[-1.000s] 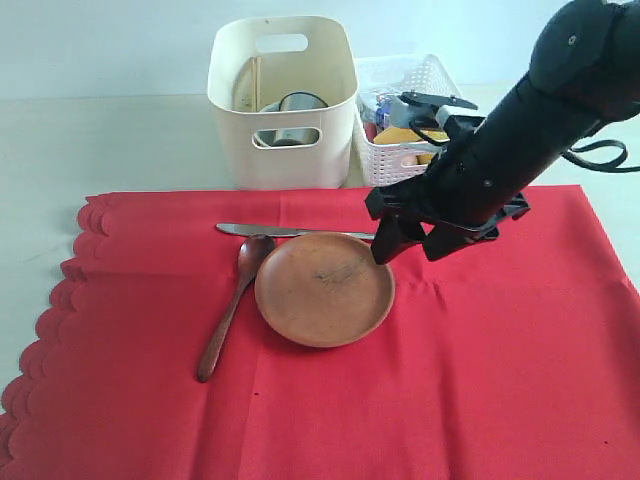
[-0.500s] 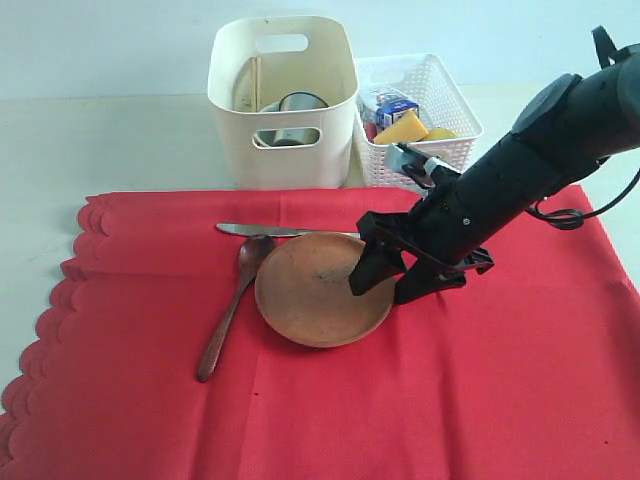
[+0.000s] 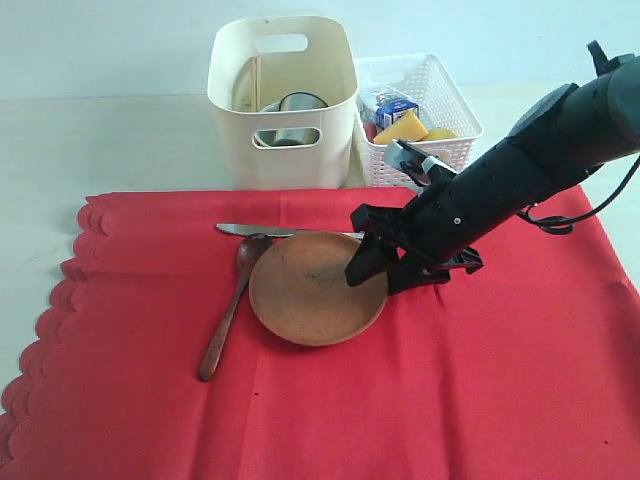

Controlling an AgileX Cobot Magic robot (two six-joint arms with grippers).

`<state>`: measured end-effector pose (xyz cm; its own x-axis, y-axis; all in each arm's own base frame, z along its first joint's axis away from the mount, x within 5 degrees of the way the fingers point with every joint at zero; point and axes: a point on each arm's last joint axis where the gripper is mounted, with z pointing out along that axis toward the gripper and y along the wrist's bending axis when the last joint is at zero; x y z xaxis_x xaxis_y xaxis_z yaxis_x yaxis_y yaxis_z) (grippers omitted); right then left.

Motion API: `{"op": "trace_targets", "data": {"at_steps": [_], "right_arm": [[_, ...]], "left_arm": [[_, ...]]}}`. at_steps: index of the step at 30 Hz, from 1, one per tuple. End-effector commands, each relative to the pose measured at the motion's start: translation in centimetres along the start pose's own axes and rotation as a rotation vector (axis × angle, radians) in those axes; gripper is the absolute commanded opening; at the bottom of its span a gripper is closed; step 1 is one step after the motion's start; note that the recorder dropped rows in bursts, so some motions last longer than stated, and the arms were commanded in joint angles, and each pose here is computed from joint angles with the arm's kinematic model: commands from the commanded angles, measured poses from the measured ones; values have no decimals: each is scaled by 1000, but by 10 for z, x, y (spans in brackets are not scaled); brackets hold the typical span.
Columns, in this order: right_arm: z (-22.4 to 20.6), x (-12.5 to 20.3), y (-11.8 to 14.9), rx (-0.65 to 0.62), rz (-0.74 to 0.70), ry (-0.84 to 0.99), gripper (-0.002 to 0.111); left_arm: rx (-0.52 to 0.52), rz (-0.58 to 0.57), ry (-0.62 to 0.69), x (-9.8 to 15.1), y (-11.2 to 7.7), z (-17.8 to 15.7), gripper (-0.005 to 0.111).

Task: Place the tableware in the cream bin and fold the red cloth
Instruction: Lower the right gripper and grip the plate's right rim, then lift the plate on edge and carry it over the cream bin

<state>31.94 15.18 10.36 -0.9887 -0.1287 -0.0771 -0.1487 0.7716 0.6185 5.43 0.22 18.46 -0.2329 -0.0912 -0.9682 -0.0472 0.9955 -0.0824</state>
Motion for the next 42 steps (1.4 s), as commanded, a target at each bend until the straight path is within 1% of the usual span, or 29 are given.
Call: {"op": "trace_targets", "data": {"at_steps": [1, 3, 8, 10, 11, 16, 20, 34, 42], "right_arm": [[-1, -3, -4, 30, -22, -26, 37], [-1, -3, -6, 58, -28, -28, 29], [-1, -3, -7, 70, -25, -26, 13], [-1, -3, -8, 74, -27, -26, 2], [-1, -3, -8, 75, -24, -28, 0], [-3, -4, -7, 77, -4, -37, 0], [-12, -4, 1, 61, -25, -47, 0], [-88, 0, 60, 14, -180, -261, 0], [-122, 4, 85, 1, -211, -347, 0]], "left_arm": [[7, -2, -7, 0, 0, 0, 1], [7, -2, -7, 0, 0, 0, 1], [7, -2, -7, 0, 0, 0, 1], [7, -2, -7, 0, 0, 0, 1], [7, -2, -7, 0, 0, 0, 1], [7, -2, -7, 0, 0, 0, 1], [7, -2, -7, 0, 0, 0, 1], [7, -2, -7, 0, 0, 0, 1], [7, -2, -7, 0, 0, 0, 1]]}}
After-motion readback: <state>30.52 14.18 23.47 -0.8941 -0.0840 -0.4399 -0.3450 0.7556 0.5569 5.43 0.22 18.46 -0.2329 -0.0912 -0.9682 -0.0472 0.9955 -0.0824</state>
